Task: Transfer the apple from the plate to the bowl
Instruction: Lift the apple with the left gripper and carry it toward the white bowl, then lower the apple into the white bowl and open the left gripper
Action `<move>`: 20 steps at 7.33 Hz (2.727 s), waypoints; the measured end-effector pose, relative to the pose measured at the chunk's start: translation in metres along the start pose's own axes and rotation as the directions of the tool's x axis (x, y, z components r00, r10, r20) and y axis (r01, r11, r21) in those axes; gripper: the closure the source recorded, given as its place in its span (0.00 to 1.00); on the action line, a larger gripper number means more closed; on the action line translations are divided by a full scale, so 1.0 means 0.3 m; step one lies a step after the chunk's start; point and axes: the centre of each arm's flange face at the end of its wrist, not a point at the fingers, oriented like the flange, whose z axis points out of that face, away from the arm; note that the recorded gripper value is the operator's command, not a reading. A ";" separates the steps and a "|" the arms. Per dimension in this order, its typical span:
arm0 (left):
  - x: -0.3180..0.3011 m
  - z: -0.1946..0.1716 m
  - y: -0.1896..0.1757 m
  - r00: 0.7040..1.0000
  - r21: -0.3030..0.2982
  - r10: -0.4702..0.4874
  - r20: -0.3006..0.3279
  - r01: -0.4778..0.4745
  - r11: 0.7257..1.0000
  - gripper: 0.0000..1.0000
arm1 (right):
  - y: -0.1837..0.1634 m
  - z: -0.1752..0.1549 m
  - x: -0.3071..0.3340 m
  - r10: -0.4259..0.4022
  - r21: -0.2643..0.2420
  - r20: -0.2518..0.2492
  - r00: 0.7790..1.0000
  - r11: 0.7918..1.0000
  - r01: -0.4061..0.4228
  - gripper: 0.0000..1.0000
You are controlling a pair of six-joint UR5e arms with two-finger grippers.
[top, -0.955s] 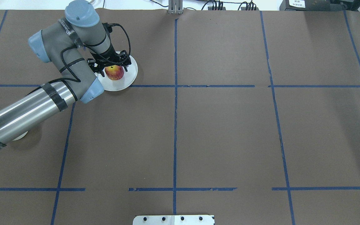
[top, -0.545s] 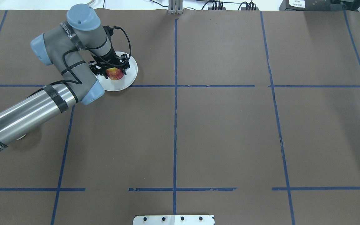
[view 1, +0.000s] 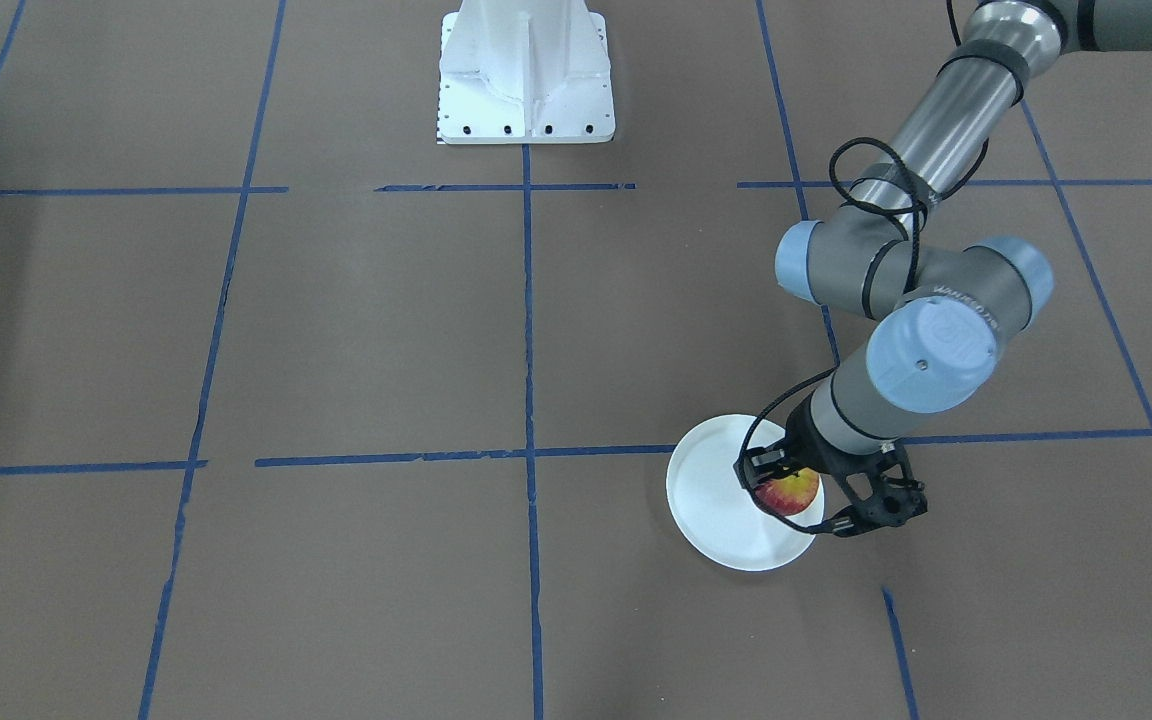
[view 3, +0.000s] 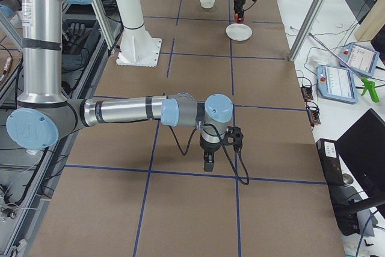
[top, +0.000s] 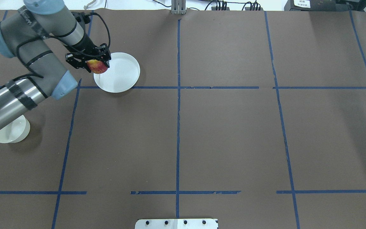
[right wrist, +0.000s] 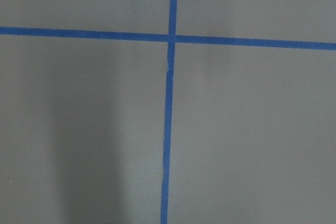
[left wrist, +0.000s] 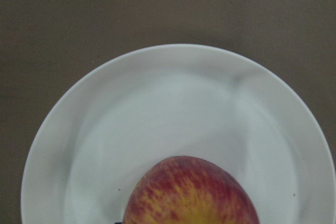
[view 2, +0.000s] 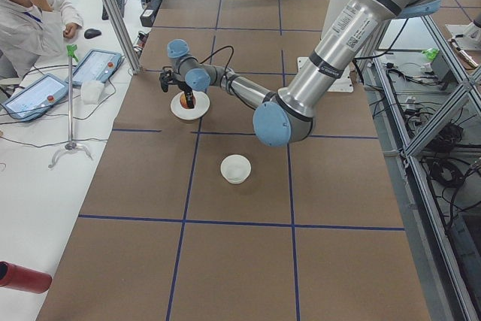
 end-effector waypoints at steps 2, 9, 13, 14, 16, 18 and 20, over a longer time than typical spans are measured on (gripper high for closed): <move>-0.231 -0.135 0.183 0.997 0.010 0.082 0.003 -0.082 0.997 0.90 | 0.000 0.000 0.000 0.000 0.000 0.000 1.000 1.000 0.000 0.00; -0.986 -0.051 0.587 0.979 0.076 0.169 0.118 -0.178 0.981 0.88 | 0.000 0.002 0.001 0.001 -0.001 0.000 1.000 1.000 -0.001 0.00; -0.981 0.022 0.593 0.978 0.053 0.169 0.120 -0.176 0.983 0.82 | 0.000 0.001 0.001 0.000 0.000 0.000 1.000 1.000 0.000 0.00; -0.992 0.028 0.594 0.978 0.049 0.169 0.125 -0.176 0.983 0.79 | 0.000 0.001 0.001 0.000 0.000 0.000 1.000 1.000 0.000 0.00; -1.009 0.041 0.592 0.977 0.042 0.169 0.132 -0.176 0.984 0.12 | 0.000 0.000 0.000 0.000 0.000 0.000 1.000 1.000 0.000 0.00; -1.022 0.054 0.588 0.977 0.036 0.163 0.138 -0.169 0.985 0.00 | 0.000 0.001 0.001 0.001 -0.001 0.000 1.000 1.000 -0.001 0.00; -1.020 0.053 0.590 0.977 0.031 0.163 0.134 -0.168 0.985 0.01 | 0.000 0.001 0.001 0.001 -0.001 0.000 1.000 1.000 -0.001 0.00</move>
